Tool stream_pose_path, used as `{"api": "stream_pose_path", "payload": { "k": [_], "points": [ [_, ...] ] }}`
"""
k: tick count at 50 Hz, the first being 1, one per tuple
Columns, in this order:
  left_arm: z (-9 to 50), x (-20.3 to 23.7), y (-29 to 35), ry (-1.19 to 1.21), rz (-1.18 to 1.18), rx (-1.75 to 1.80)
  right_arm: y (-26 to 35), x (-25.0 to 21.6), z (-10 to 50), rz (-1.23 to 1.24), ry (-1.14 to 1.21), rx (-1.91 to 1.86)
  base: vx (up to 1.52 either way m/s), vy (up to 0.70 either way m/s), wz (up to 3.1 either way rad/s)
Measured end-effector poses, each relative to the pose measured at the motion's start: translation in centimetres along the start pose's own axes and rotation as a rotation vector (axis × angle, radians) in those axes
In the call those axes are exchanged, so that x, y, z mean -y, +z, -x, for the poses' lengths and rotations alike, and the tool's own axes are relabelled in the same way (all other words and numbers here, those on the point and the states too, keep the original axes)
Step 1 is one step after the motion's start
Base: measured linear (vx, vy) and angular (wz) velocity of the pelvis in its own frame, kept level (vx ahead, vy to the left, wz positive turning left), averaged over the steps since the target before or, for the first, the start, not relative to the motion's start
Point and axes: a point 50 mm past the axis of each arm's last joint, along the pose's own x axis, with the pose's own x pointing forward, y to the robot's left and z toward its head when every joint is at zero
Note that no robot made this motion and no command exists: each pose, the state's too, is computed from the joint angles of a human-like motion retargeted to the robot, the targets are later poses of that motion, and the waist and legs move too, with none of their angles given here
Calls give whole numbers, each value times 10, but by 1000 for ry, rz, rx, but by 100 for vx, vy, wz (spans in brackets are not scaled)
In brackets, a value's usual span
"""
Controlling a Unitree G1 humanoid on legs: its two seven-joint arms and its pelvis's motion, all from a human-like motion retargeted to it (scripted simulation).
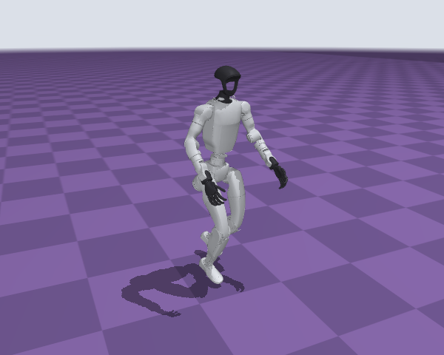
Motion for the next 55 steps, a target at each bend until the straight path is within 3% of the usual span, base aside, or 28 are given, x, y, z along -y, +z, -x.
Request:
{"api": "stream_pose_path", "payload": {
  "k": [5, 7, 14, 20, 28, 40, 55],
  "points": [
    [-9, -27, 94, 58, 31, 286, 81, 77, -2, 20, -275, 236, -39, 0, 14],
    [-12, -24, 83, 71, 70, 238, 85, 87, -6, -51, -368, 226, -40, 4, 62],
    [34, 29, -105, 40, 155, -439, -13, 11, -12, -123, -192, -116, -24, 5, -52],
    [85, 35, -172, 85, 211, -728, -73, -31, 6, -140, -72, -337, -21, 2, -25],
    [82, 43, -168, 65, 282, -704, -98, -59, 17, -92, 42, -468, -14, -1, -3],
    [52, 26, -132, 69, 232, -521, -69, -54, 1, -71, 57, -347, -2, 0, -4],
    [53, 21, -134, 51, 254, -529, -58, -47, -6, -50, 59, -324, 0, 0, 0]
  ]
}}
